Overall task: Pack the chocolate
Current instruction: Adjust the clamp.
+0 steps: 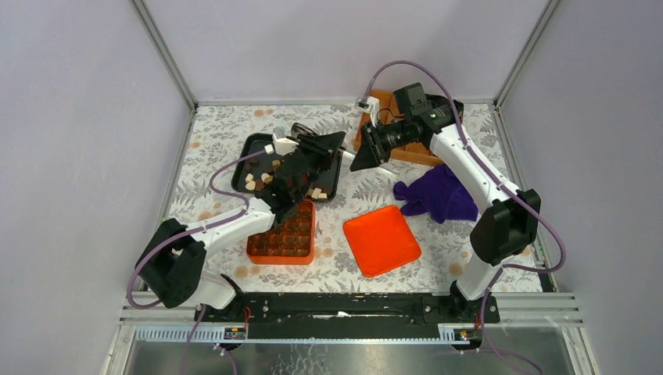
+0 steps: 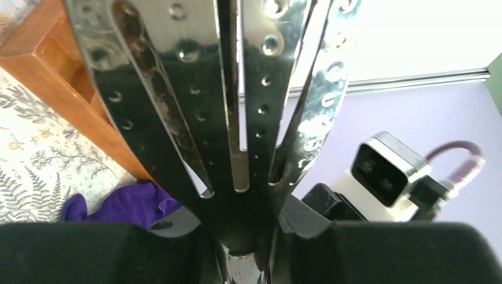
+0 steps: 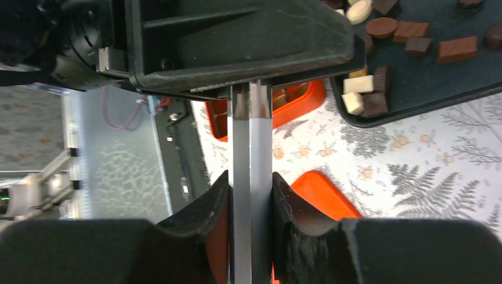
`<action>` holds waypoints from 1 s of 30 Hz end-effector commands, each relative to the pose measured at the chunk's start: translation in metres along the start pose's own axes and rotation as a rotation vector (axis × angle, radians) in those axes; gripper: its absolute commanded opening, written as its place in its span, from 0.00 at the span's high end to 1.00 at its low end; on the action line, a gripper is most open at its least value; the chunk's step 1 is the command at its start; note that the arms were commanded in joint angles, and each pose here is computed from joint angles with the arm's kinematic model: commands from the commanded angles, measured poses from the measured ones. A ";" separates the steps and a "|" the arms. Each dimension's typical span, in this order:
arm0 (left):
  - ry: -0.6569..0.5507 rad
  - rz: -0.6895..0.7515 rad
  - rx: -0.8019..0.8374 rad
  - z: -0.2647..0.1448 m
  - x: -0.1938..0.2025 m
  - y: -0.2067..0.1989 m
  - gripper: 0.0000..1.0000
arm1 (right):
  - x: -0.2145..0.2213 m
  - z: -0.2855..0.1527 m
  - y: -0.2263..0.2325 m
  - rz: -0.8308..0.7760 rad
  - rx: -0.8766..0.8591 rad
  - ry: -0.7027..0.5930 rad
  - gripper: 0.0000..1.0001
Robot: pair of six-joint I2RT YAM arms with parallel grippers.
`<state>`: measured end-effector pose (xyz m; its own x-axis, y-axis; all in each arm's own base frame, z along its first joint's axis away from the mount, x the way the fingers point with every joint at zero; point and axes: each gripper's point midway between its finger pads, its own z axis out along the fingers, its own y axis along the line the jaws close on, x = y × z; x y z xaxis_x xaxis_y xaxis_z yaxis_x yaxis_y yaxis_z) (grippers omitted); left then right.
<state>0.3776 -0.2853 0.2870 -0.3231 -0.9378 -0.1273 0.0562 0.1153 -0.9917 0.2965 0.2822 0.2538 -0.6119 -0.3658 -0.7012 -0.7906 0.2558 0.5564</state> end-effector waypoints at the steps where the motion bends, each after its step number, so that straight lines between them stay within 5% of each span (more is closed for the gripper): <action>1: -0.045 0.012 -0.058 0.001 -0.010 0.000 0.90 | -0.008 -0.012 -0.008 -0.192 0.229 0.034 0.71; 6: -0.035 -0.019 -0.123 0.000 -0.008 0.007 1.00 | -0.013 -0.009 -0.019 -0.308 0.352 0.063 0.57; 12: -0.026 -0.070 -0.151 -0.001 -0.005 0.014 1.00 | -0.018 0.002 -0.018 -0.337 0.367 0.063 0.44; 30: 0.000 -0.161 -0.117 -0.006 -0.001 0.010 1.00 | -0.002 0.027 -0.019 -0.269 0.256 0.091 0.61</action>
<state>0.3745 -0.2810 0.2470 -0.3176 -0.9477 -0.0316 -0.1717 0.0902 -0.9810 0.3114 0.2944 0.2309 -0.4108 -0.5223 -0.7473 -0.8961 0.3824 0.2253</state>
